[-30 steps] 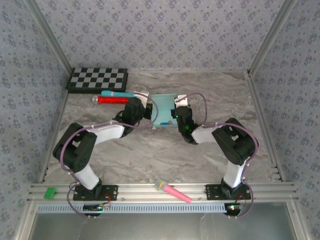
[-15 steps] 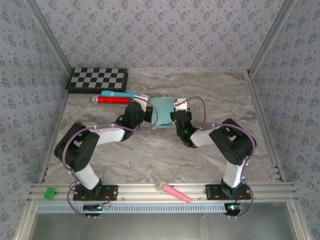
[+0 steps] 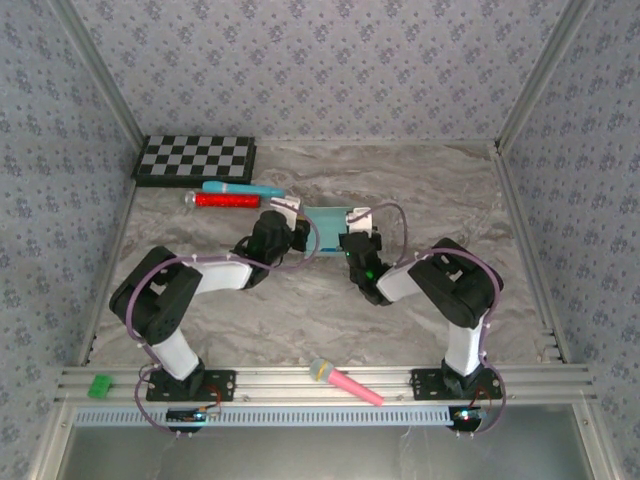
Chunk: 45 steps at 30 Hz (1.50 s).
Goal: Fold the paper box
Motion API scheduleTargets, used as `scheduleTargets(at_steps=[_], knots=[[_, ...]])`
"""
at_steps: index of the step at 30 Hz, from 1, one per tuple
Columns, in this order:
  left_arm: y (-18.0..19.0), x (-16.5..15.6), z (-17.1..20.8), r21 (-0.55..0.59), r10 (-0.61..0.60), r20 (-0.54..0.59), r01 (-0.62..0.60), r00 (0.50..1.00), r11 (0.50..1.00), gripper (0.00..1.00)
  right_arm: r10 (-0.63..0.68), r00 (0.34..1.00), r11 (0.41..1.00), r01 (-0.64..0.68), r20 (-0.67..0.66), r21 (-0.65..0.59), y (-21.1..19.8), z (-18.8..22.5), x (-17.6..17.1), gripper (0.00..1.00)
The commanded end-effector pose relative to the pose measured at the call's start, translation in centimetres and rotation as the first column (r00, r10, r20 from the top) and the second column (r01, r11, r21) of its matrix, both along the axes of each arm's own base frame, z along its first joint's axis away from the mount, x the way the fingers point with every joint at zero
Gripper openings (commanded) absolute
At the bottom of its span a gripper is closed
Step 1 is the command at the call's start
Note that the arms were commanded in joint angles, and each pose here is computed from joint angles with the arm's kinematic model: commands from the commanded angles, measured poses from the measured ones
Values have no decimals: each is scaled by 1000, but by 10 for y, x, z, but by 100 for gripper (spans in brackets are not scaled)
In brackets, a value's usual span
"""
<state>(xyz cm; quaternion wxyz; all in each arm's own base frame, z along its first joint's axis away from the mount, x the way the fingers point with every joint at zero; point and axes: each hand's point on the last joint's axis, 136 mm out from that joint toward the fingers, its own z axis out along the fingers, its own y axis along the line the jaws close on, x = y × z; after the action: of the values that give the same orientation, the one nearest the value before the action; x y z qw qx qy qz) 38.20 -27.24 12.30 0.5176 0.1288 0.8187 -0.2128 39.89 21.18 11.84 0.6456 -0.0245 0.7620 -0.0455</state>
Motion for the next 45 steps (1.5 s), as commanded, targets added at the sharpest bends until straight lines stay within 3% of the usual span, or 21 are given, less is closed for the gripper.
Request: scheduleTargets(at_steps=[1, 45], knots=[[-8, -8, 4, -26, -21, 9, 21, 1000, 999, 15, -3, 999, 1000, 3, 34, 18, 8, 4, -7, 20], [0, -35, -37, 42, -7, -70, 10, 998, 999, 18, -59, 998, 998, 60, -37, 34, -5, -34, -54, 29]])
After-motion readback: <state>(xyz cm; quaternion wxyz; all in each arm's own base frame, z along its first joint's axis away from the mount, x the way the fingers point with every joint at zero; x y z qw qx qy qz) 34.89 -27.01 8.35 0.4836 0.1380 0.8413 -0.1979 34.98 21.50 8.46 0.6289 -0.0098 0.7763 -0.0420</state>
